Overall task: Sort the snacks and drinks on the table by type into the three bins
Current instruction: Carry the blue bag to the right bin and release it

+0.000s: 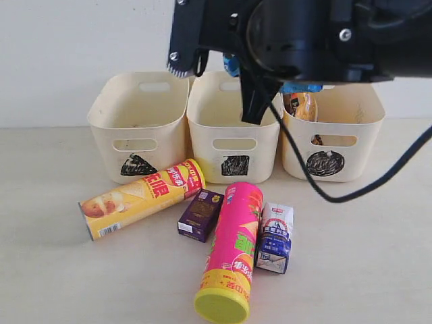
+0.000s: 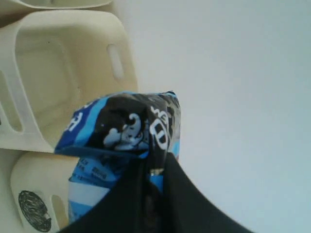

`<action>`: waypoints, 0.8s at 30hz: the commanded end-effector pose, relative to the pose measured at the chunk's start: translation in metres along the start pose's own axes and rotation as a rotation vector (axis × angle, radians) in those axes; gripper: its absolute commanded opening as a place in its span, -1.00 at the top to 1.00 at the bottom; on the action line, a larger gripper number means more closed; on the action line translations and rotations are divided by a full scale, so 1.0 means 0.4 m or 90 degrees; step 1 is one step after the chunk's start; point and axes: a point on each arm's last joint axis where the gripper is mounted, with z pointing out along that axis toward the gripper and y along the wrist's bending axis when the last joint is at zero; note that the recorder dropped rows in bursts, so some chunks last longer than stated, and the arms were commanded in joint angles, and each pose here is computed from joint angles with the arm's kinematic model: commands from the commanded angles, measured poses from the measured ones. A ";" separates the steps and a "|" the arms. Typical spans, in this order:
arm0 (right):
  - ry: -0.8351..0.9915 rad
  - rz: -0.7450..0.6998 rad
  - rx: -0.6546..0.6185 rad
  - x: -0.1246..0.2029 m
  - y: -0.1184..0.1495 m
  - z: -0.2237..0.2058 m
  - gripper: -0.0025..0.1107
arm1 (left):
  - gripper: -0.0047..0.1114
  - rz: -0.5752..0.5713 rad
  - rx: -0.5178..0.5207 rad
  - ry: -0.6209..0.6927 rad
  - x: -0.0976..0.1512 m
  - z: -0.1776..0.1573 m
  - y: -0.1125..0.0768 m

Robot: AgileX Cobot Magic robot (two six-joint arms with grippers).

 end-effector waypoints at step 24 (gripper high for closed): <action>-0.064 0.961 -0.074 0.540 -0.060 0.499 0.42 | 0.85 -0.003 0.001 -0.011 -0.005 -0.001 0.000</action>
